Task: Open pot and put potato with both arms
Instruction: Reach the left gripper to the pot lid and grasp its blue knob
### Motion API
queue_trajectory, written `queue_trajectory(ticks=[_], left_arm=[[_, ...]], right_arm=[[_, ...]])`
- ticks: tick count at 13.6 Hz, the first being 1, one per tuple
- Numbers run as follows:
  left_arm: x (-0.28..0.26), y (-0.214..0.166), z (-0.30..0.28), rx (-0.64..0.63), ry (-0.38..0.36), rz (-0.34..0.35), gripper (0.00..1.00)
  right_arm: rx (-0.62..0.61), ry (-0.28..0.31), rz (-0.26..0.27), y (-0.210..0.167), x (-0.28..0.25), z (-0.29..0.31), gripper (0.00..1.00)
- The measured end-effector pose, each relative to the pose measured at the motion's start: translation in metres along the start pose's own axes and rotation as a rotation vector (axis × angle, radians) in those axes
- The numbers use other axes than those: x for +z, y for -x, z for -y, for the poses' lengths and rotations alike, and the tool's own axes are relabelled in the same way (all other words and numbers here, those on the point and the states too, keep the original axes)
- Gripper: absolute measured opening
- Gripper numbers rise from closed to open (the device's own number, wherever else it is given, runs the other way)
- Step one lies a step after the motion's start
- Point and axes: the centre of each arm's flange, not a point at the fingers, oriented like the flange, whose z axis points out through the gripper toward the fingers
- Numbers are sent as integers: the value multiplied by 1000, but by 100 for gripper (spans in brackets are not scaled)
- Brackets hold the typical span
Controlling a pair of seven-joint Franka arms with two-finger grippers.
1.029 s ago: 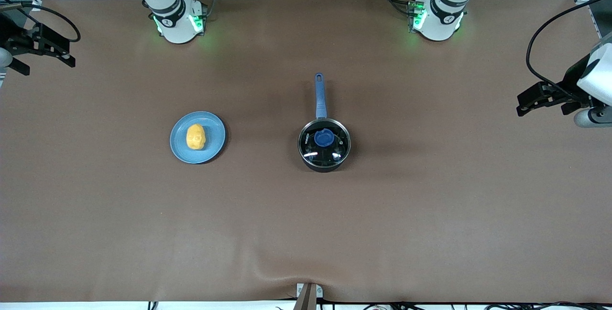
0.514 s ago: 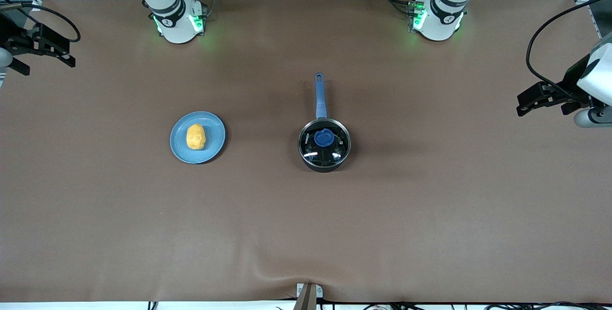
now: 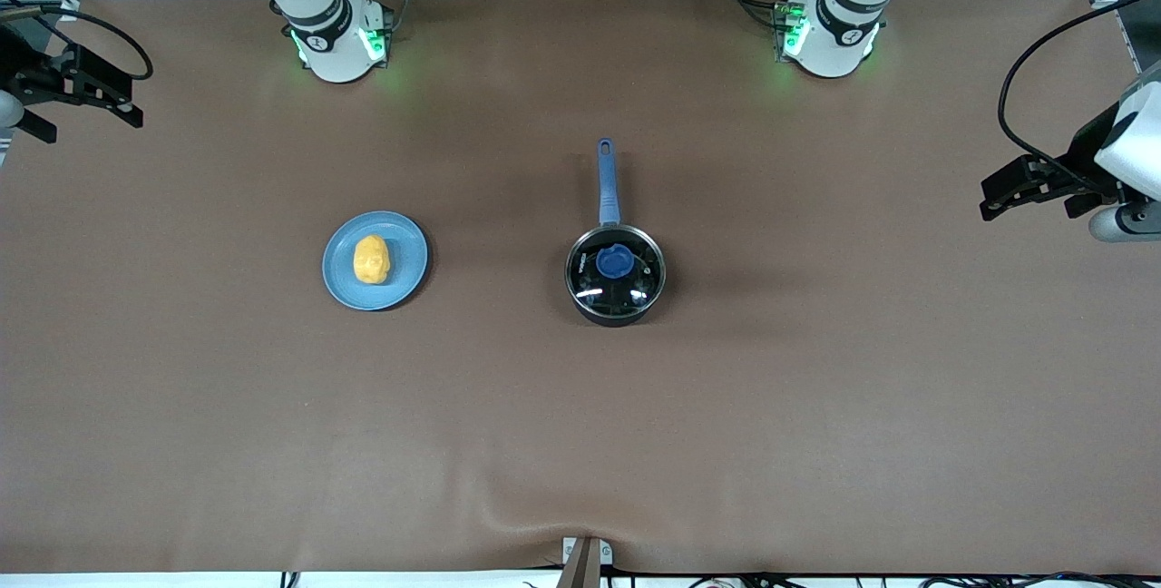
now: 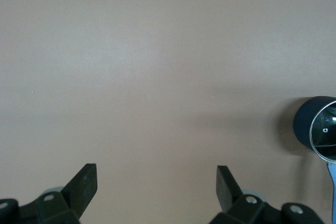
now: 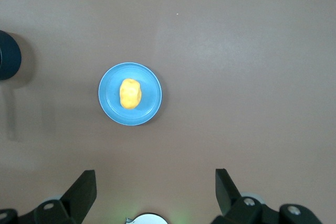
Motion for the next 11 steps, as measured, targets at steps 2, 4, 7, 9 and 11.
queue_trajectory(ticks=[2, 4, 7, 9, 11], left_arm=[[0, 1, -7, 8, 10, 2, 100], [7, 4, -36, -17, 56, 26, 100], [43, 9, -124, -81, 70, 88, 100], [79, 16, -204, -116, 76, 105, 100], [119, 25, -268, -179, 79, 117, 100]], right_arm=[[0, 0, 0, 0, 0, 0, 100], [0, 0, 0, 0, 0, 0, 100], [0, 0, 1, 0, 0, 0, 100], [1, 0, 1, 0, 0, 0, 100], [1, -1, 1, 0, 0, 0, 100]])
